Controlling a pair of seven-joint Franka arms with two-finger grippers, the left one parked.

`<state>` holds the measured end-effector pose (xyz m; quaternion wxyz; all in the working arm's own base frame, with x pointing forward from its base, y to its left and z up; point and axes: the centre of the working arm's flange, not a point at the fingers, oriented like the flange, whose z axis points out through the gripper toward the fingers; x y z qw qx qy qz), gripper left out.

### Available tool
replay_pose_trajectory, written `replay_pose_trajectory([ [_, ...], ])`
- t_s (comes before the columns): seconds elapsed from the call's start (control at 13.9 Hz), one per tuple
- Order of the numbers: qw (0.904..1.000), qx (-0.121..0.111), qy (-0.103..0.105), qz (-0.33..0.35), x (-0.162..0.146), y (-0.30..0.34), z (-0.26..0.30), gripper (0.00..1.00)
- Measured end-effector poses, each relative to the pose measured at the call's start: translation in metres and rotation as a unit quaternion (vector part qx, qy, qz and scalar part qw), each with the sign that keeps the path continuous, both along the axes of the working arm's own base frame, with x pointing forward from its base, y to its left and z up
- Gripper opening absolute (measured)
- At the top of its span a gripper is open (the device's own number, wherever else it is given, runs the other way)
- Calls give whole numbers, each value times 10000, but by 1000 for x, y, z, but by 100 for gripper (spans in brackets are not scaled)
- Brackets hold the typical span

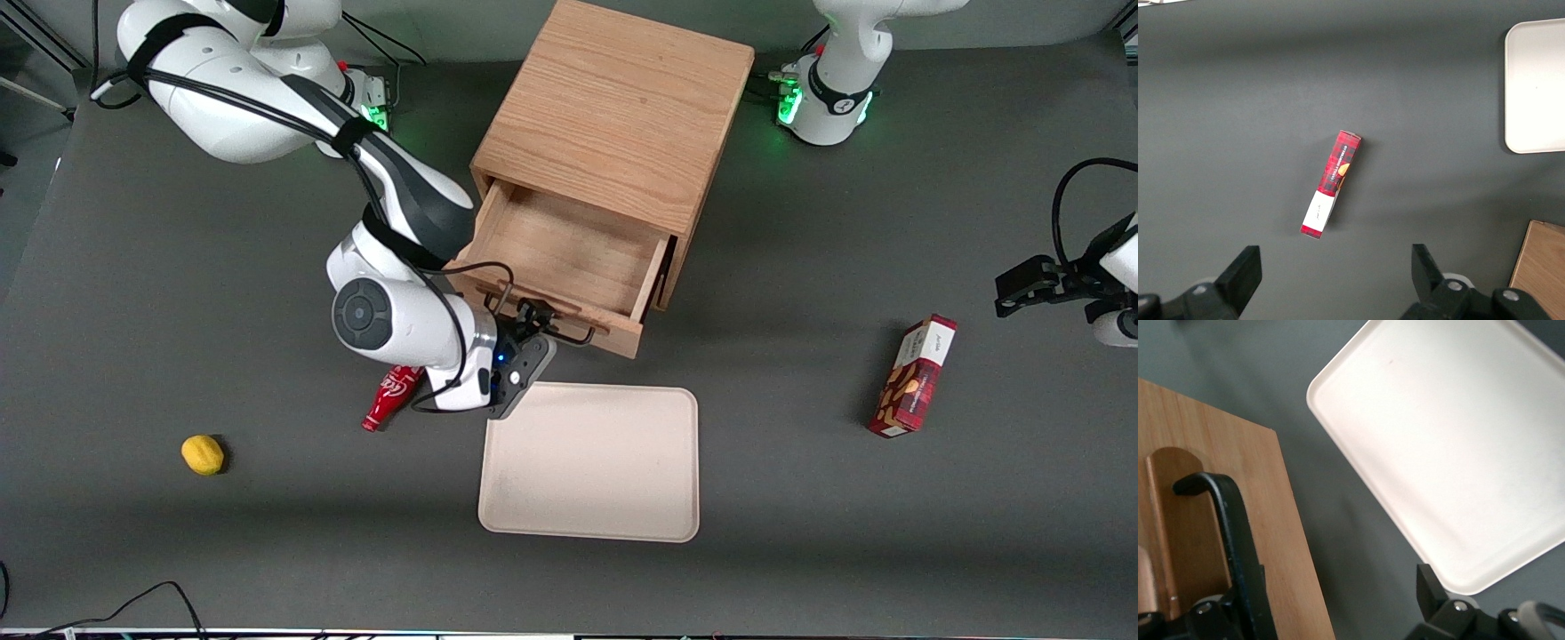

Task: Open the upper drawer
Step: 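Pull the upper drawer handle outward from the cabinet with the right gripper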

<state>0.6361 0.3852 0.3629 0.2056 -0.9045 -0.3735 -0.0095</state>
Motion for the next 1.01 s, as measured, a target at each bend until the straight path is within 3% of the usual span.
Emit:
replay_pose_trajectory([
  [0.36, 9997, 48, -82, -217, 26, -18, -1, 100],
  [0.58, 9997, 27, -44, -241, 33, -25, 4, 100],
  [1.01, 9991, 117, -174, -375, 48, -38, 26, 100],
])
